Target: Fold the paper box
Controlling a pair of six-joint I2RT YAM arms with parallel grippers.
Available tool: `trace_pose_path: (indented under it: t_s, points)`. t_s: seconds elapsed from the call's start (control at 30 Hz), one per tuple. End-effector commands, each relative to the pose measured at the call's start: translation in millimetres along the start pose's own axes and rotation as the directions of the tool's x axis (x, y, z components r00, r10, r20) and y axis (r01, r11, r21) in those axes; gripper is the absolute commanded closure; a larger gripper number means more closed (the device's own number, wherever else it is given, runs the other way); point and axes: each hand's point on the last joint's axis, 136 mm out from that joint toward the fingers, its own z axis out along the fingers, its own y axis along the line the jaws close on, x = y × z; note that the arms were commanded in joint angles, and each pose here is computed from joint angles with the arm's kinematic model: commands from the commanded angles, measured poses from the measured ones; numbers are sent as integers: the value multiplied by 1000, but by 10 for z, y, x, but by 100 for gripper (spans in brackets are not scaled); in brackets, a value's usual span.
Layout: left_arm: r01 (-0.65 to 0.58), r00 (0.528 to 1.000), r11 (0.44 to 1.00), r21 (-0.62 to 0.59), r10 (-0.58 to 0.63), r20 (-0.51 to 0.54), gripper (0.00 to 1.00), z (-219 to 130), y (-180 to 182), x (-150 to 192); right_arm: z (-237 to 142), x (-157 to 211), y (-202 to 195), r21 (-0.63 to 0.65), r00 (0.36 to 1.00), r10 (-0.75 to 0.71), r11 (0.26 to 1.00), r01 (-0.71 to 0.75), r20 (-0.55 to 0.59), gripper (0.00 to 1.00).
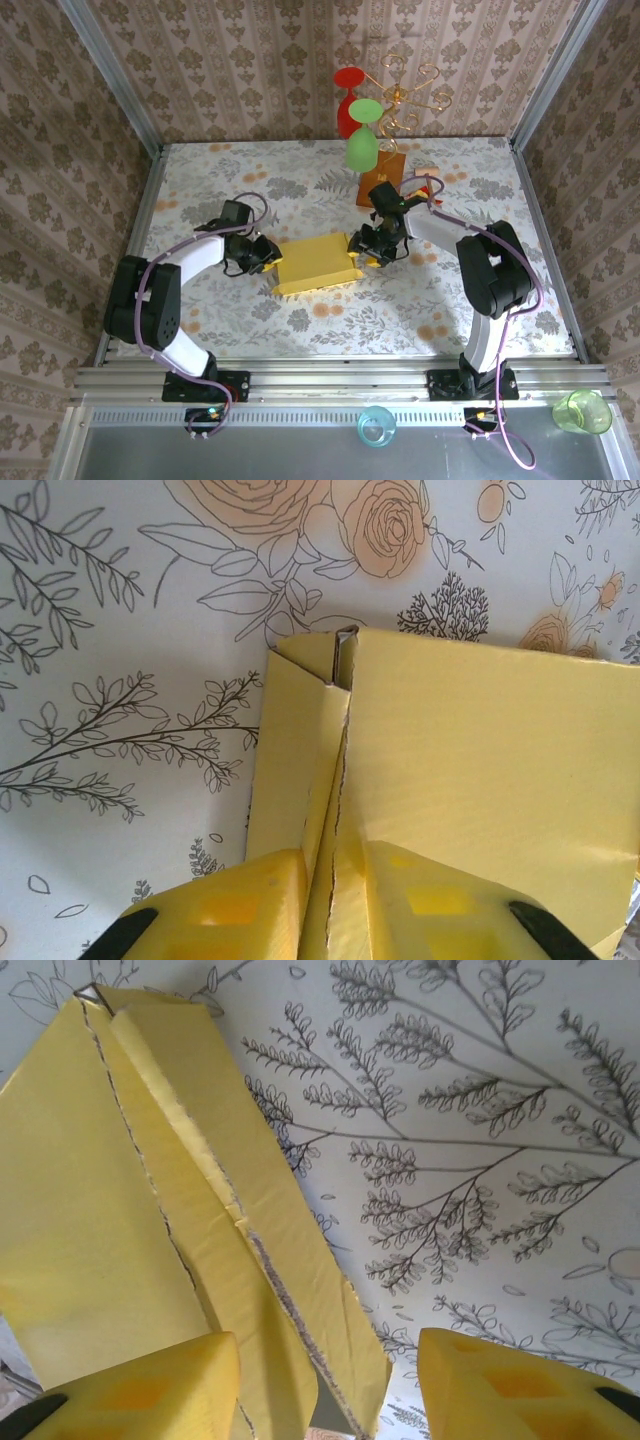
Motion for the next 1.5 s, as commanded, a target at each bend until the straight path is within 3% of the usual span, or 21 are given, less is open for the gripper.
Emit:
trace_pose_path:
  t_s: [0.0, 0.67, 1.17, 1.47]
  points:
    - [8, 999, 997, -73, -11, -34, 79, 79, 227, 157, 24, 2, 89, -95, 997, -78, 993, 76, -22, 44]
    - [27, 999, 998, -63, -29, -35, 88, 166, 427, 245, 402, 195, 6, -268, 977, -149, 958, 104, -155, 38]
    - [77, 997, 997, -28, -78, -7, 93, 186, 639, 250, 331, 288, 491, -444, 955, -231, 887, 128, -187, 37]
    - [138, 990, 990, -11, -138, 7, 98, 193, 790, 197, 115, 357, 800, -514, 952, -267, 843, 157, -147, 37]
